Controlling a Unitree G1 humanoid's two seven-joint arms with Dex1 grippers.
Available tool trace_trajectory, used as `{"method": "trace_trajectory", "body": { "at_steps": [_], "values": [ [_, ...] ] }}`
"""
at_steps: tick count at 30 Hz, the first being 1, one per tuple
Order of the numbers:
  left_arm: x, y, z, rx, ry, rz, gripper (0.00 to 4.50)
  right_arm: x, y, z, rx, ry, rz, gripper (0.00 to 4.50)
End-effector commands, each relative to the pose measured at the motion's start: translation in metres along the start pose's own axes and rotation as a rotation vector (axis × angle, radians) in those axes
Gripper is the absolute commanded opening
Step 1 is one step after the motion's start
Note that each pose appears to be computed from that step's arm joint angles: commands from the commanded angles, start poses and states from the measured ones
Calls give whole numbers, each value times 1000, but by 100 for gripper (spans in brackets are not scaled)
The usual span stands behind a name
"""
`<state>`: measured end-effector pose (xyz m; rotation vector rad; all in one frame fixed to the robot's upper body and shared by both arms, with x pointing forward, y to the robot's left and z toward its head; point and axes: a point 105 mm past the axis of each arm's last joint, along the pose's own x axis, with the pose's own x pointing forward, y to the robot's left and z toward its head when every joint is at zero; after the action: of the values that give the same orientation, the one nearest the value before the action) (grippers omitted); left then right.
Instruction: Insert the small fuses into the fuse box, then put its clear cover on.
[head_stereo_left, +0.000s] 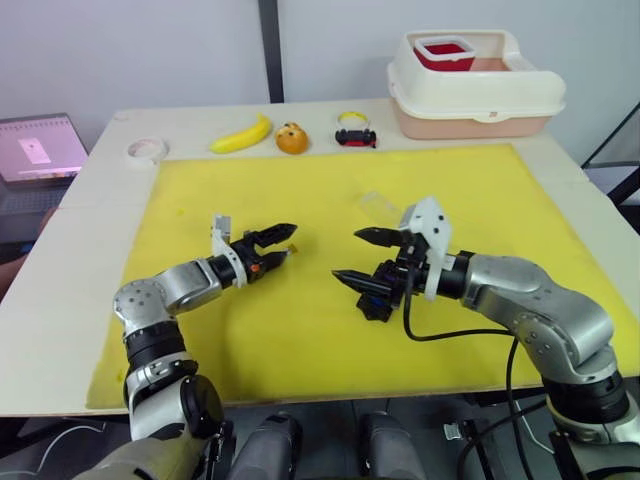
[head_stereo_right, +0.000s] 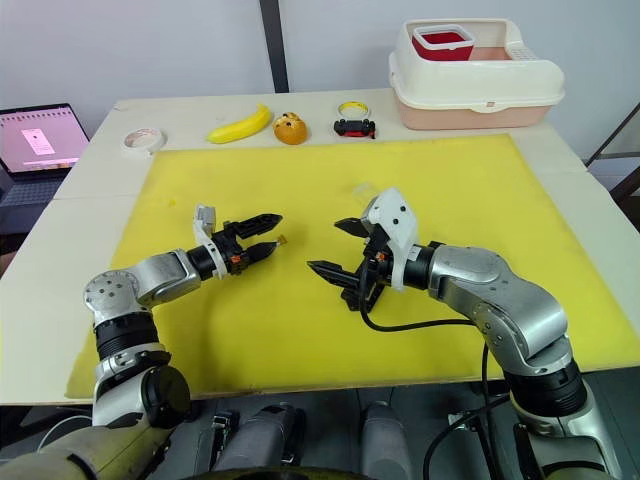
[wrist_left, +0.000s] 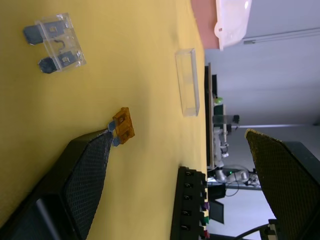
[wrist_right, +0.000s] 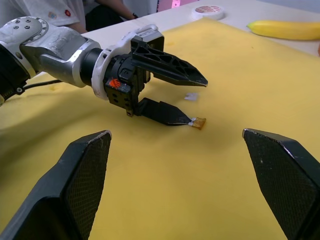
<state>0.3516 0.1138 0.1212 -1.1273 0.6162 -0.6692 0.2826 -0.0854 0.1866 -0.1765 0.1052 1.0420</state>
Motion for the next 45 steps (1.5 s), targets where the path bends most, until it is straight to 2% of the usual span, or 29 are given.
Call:
{"method": "trace_trajectory", "body": {
  "at_steps": [1, 10, 23, 26, 45],
  "values": [
    [5, 9, -4, 2, 23, 51, 450, -1, -1, 10, -31, -35, -17, 447],
    [-1, 24, -1, -4, 26, 107, 450, -5, -5, 9, -35, -31, -42, 447],
    [15, 26, -8, -21, 27, 83, 450, -6, -8, 7, -44, -12, -50, 447],
    [13, 27, -7, -22, 24, 86, 368, -7, -9, 4, -53, 7, -55, 450],
    [16, 30, -11, -31, 35, 96, 368, -9, -9, 0, -52, 20, -62, 450]
  ]
}}
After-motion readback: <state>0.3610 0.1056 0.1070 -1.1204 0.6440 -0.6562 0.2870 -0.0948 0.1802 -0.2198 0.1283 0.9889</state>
